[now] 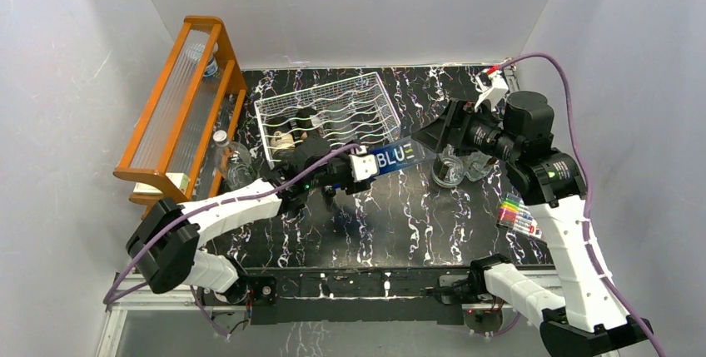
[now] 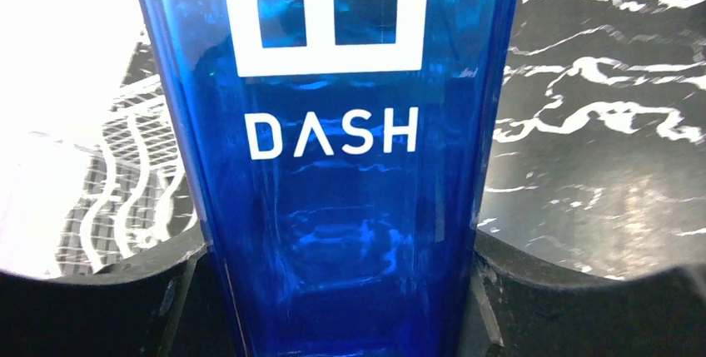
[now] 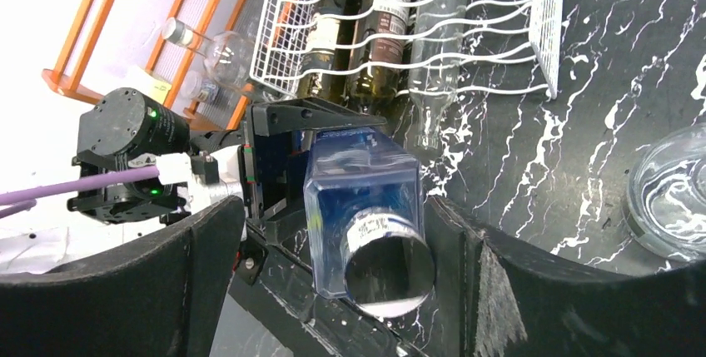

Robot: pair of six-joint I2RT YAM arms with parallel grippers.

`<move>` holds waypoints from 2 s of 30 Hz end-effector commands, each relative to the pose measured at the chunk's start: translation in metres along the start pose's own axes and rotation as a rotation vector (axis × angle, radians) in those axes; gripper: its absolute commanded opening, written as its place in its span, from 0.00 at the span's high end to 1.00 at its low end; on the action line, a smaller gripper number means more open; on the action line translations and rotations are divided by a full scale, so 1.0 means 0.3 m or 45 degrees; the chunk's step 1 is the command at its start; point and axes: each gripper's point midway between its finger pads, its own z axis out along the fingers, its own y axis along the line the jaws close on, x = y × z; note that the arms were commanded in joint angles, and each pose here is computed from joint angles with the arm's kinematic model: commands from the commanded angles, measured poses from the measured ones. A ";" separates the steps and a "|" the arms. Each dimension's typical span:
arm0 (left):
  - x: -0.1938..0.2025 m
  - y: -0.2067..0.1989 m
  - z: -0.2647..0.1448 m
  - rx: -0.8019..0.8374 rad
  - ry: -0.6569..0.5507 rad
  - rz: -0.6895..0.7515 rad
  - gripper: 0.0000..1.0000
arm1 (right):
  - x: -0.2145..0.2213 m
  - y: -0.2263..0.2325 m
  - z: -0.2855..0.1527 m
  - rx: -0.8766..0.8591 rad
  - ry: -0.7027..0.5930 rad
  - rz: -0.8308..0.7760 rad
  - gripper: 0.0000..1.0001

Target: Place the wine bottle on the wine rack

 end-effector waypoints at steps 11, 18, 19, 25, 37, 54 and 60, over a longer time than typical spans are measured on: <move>-0.395 0.274 -0.166 -0.391 -0.201 0.962 1.00 | -0.144 0.061 -0.095 0.018 -0.090 -0.399 0.07; -0.477 0.333 -0.143 -0.450 -0.210 1.189 1.00 | -0.061 0.049 -0.048 -0.078 0.075 -0.457 0.02; -0.483 0.339 -0.142 -0.459 -0.210 1.203 1.00 | -0.041 0.034 -0.039 -0.072 0.101 -0.450 0.02; -0.486 0.337 -0.124 -0.448 -0.220 1.242 1.00 | 0.055 -0.025 -0.001 -0.067 0.218 -0.400 0.02; -0.485 0.351 -0.095 -0.431 -0.194 1.282 1.00 | 0.174 -0.036 0.022 -0.133 0.363 -0.340 0.02; -0.470 0.352 -0.046 -0.348 -0.161 1.298 1.00 | 0.249 -0.060 0.048 -0.110 0.468 -0.375 0.17; -0.480 0.356 -0.042 -0.335 -0.158 1.307 1.00 | 0.262 -0.077 0.066 -0.064 0.502 -0.405 0.23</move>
